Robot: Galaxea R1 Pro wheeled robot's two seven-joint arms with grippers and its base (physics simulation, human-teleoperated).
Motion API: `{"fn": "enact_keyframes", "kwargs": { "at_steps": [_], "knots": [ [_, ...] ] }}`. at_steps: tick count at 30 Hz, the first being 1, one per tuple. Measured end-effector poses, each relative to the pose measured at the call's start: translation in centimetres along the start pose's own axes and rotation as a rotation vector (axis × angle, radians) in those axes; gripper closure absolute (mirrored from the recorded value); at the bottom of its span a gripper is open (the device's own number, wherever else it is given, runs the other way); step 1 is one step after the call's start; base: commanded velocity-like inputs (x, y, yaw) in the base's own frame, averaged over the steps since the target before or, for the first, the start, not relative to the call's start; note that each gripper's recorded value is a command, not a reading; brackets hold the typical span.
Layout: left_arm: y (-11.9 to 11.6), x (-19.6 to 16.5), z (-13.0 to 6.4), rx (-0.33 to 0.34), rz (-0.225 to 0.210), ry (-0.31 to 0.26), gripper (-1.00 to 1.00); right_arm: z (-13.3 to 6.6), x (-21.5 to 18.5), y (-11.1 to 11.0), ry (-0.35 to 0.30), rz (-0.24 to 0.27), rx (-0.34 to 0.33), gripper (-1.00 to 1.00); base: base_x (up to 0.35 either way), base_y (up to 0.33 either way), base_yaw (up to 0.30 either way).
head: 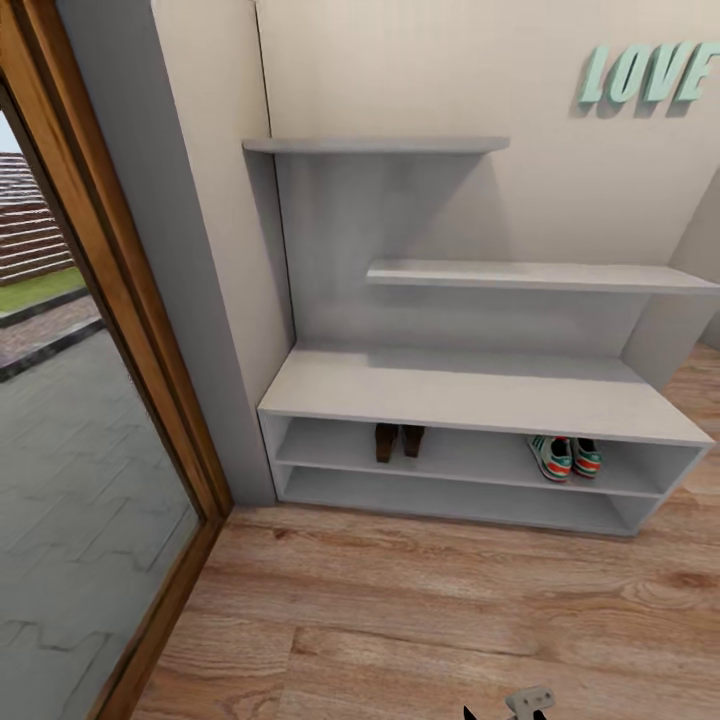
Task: Pick up the two gym shoes and the two sandals from the corridor floor and place them onto the hallstand (shoe rack) in the corridor, making sure they are on the rack and not on the floor. Arrange them so the two gym shoes are next to each other and the two sandals are next to each other.
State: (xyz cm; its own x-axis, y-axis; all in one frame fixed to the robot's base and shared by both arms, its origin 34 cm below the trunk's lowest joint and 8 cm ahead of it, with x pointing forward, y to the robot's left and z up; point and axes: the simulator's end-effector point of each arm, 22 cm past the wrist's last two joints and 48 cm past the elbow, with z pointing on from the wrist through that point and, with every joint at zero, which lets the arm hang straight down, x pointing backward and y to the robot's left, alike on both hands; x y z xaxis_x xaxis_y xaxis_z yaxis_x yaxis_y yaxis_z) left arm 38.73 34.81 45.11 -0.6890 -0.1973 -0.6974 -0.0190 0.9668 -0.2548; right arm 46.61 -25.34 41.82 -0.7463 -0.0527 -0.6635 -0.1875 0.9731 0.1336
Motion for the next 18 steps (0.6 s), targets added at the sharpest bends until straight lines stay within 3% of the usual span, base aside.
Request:
{"fn": "enact_keyframes", "kwargs": {
  "at_steps": [18],
  "knots": [
    [-0.9,-2.6,-2.0,0.0,-0.002,0.0,-1.0,-2.3,-2.5,0.4,0.002,0.001,0.0,-1.0,0.0,0.0,0.0]
  ]
}}
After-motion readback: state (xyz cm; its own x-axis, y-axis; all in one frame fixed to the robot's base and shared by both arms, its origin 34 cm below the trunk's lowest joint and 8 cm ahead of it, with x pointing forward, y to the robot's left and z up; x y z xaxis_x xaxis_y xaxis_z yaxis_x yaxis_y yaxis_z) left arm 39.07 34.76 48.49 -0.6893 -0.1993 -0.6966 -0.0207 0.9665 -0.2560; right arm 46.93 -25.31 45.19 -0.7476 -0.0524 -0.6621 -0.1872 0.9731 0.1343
